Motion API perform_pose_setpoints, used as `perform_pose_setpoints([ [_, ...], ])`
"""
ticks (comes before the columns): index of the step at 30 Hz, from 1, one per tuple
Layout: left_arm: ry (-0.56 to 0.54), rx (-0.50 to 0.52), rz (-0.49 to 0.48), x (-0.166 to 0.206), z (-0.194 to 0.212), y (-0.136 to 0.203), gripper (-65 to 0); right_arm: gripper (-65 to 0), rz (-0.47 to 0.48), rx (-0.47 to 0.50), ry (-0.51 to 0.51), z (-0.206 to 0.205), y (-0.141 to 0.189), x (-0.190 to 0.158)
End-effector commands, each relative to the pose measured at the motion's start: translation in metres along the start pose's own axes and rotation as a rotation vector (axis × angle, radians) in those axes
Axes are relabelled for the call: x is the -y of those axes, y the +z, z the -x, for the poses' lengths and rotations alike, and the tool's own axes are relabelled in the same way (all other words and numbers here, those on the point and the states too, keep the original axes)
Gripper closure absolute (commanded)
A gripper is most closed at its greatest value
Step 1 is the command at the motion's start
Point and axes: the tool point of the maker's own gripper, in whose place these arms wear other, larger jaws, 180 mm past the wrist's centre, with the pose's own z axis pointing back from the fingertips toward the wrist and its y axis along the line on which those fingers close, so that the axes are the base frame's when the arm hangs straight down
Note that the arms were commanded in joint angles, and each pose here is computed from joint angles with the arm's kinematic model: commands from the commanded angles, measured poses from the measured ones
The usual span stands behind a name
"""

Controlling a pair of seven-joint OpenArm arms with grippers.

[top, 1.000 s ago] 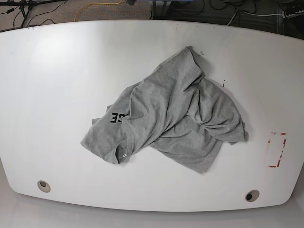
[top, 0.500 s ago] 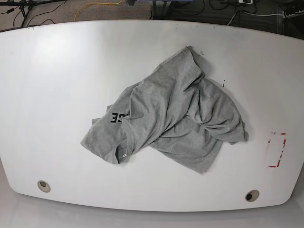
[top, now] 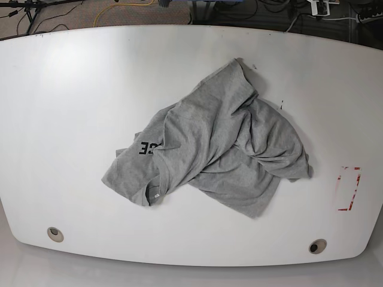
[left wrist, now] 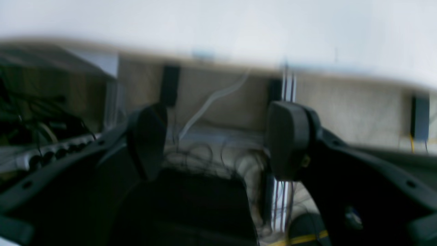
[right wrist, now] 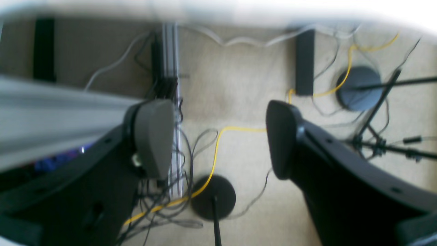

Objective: Fold the T-shirt properly

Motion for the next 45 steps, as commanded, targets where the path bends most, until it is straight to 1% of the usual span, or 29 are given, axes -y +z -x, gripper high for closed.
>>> perform_pose_setpoints([
  [1,0.005,0.023,0.003,0.001,-0.006,0.002,-43.6,-41.1,-0.006,0.025,-0.006,-0.006,0.005,-0.002],
  [3,-0.021,0.023,0.006,0.001,-0.004,0.001,-43.5,-41.2,-0.001,0.026,0.006,-0.006,0.006,0.000],
  [7,-0.027,0.039,0.010,0.002,-0.009,-0.002,-43.9,-41.2,-0.002,0.058,0.008,-0.016,0.004,0.000],
  [9,-0.029,0.052,0.010,0.003,-0.014,-0.005,-44.2,-41.1,-0.005,0.078,0.008,-0.022,0.003,0.000],
  [11,-0.031,0.101,0.003,0.001,-0.032,-0.005,-44.1,-41.2,-0.005,0.104,0.008,-0.032,0.003,0.001],
  [19,-0.040,0.160,0.009,0.004,-0.054,-0.006,-44.0,-41.3,-0.013,0.155,0.012,-0.053,0.001,0.000],
  [21,-0.037,0.155,0.018,0.006,-0.054,-0.003,-44.3,-41.4,-0.002,0.171,0.010,-0.060,0.001,0.002],
  [29,-0.032,0.198,0.024,0.009,-0.069,-0.002,-44.4,-41.4,-0.001,0.212,0.009,-0.074,-0.003,0.002],
  [31,-0.026,0.224,0.021,0.009,-0.078,-0.004,-44.1,-41.5,0.000,0.231,0.006,-0.079,-0.009,0.003],
  [35,-0.018,0.243,0.021,0.009,-0.084,-0.008,-44.2,-41.6,-0.004,0.254,0.006,-0.087,-0.015,0.002],
  [45,-0.006,0.270,0.006,0.006,-0.092,-0.028,-44.5,-41.6,-0.002,0.297,-0.009,-0.103,-0.024,0.001],
])
